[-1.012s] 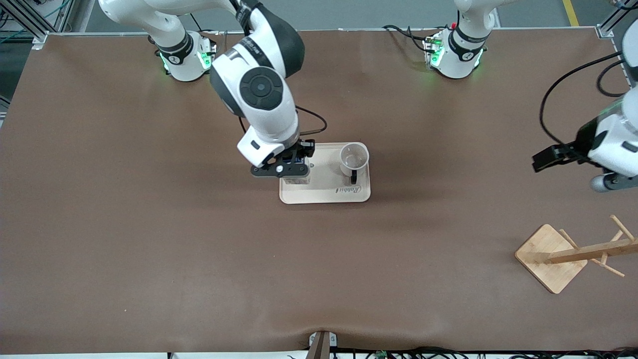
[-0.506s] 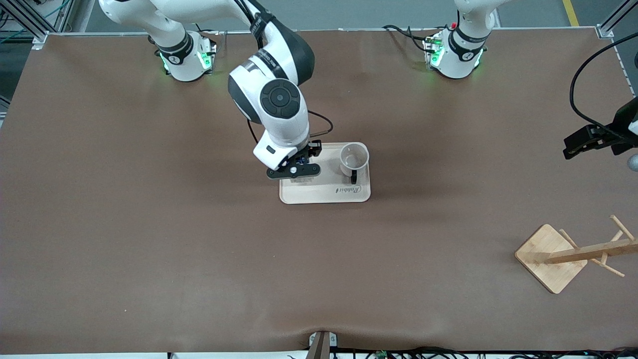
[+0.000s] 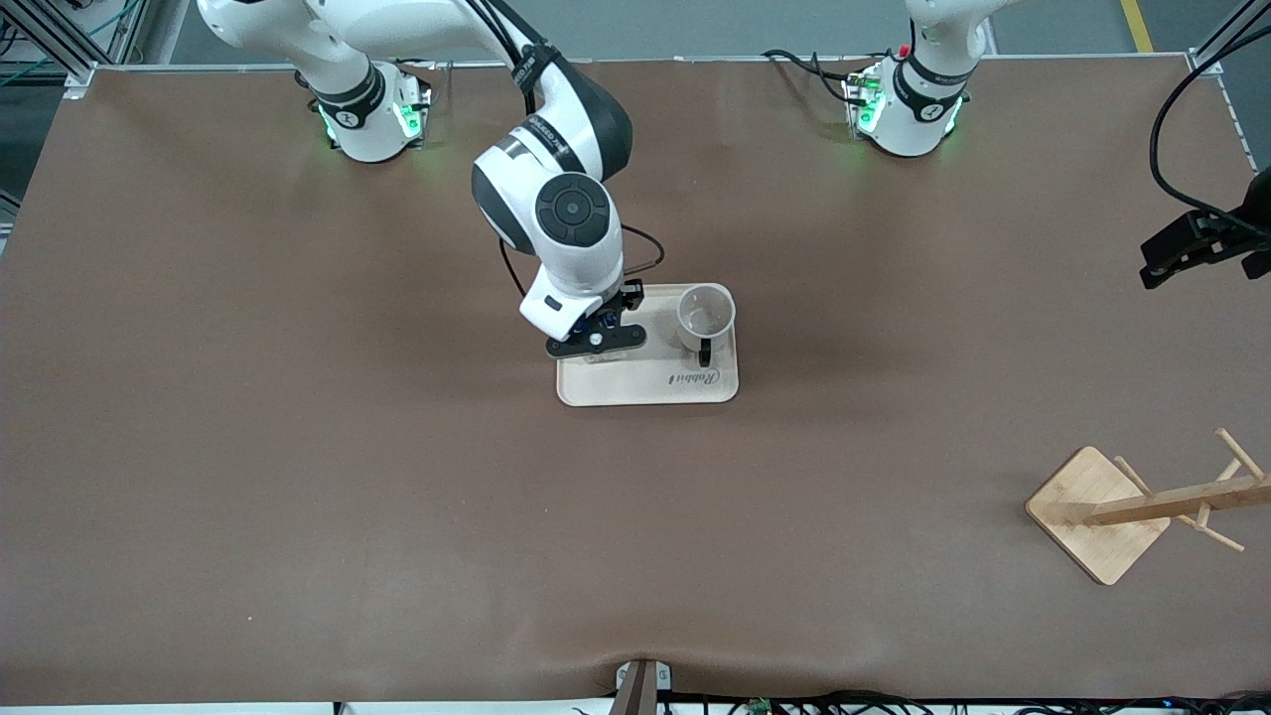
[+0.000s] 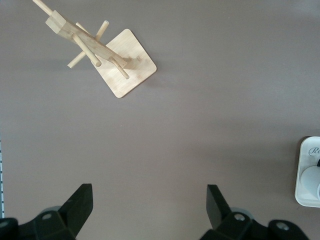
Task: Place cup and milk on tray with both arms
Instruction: 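Carry the milk carton over the tray while the left gripper withdraws, then lower the carton onto the tray beside the mug with the right gripper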
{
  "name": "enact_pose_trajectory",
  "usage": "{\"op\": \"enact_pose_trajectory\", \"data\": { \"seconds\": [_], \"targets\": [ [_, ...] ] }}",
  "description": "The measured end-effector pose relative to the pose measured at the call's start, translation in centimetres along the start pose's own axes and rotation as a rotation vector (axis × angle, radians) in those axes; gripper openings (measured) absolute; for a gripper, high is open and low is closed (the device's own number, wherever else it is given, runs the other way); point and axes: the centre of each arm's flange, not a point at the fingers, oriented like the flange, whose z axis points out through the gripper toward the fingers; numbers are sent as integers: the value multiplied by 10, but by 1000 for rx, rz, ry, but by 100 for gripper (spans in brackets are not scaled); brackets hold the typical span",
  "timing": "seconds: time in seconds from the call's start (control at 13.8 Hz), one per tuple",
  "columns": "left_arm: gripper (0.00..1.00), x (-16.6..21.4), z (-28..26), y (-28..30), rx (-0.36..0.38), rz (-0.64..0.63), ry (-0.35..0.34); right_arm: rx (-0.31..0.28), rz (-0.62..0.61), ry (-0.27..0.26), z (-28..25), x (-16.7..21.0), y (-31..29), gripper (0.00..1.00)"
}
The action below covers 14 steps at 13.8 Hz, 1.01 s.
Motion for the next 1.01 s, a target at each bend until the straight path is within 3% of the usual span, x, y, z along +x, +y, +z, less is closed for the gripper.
{"op": "enact_pose_trajectory", "data": {
  "seconds": [0.36, 0.8, 1.01],
  "targets": [
    [100, -18, -14, 13, 8, 17, -5, -40, -27, 8, 12, -2, 3, 50],
    [100, -35, -20, 16, -38, 6, -9, -48, -37, 17, 13, -4, 1, 53],
    [100, -39, -22, 24, -42, -12, -7, -54, -40, 13, 17, -5, 2, 82]
  ]
}}
